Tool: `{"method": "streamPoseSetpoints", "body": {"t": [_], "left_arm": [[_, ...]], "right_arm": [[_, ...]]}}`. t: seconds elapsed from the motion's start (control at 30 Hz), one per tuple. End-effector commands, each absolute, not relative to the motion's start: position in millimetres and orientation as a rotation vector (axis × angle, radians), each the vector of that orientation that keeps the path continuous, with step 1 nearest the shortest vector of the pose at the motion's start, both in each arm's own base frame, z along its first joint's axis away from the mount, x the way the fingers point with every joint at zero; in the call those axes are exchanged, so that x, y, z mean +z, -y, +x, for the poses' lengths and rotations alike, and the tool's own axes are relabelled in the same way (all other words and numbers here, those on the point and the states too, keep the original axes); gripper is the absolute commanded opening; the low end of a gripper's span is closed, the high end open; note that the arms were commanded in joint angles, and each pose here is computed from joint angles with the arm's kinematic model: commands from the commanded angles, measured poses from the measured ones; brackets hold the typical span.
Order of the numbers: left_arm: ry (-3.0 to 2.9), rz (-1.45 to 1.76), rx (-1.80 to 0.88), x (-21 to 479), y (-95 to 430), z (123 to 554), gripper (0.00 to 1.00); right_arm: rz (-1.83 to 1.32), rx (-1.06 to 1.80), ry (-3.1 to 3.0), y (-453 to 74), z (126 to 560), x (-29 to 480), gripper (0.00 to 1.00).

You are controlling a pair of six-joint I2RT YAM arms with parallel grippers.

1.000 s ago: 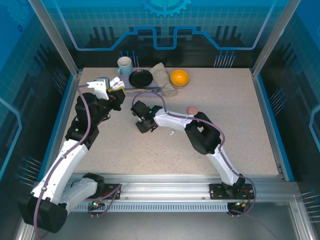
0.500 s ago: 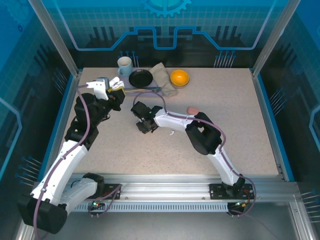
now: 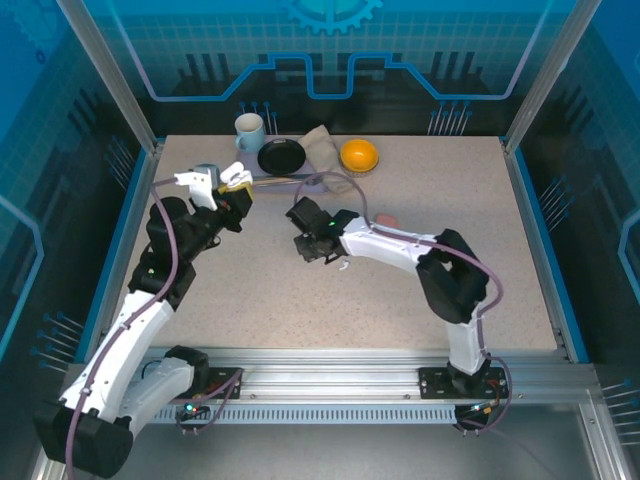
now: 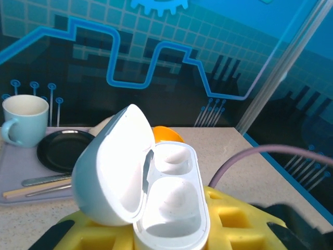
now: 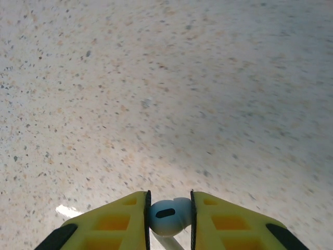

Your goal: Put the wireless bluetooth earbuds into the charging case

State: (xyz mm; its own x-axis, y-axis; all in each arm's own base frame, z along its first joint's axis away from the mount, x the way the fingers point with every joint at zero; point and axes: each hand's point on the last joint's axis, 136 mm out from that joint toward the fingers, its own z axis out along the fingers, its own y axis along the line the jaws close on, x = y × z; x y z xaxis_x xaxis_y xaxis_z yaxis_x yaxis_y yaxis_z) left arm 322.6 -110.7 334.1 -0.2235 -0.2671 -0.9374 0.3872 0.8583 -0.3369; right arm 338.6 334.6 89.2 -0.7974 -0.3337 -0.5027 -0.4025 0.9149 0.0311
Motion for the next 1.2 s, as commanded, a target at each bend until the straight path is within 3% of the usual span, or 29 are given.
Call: {"method": "streamPoseSetpoints", "body": {"t": [0.0, 0.43, 0.73, 0.97, 1.17], "left_arm": [[-1.603, 0.223, -0.666, 344.8, 126.4, 309.9, 0.0], [-1.443, 0.664, -0.706, 323.2, 203.3, 269.7, 0.0], [-1.426, 0.653, -0.605, 315.3, 238.7, 287.4, 0.0], [-1.372, 0.587, -0.553, 331.7, 258.0, 310.1, 0.0], [-1.306, 0.555, -0.542, 352.6, 273.9, 319.8, 0.0]], "right_arm": [[-0.379, 0.245, -2.504, -316.8, 345.3, 123.2, 0.24], [-0.079, 0.436, -2.196, -236.3, 340.2, 269.3, 0.23], [0.04, 0.66, -1.883, -201.6, 318.8, 376.8, 0.23], [0.065, 0.898, -1.687, -206.7, 301.1, 426.8, 0.24], [0.092, 1.069, -1.597, -218.8, 294.3, 439.8, 0.24]]}}
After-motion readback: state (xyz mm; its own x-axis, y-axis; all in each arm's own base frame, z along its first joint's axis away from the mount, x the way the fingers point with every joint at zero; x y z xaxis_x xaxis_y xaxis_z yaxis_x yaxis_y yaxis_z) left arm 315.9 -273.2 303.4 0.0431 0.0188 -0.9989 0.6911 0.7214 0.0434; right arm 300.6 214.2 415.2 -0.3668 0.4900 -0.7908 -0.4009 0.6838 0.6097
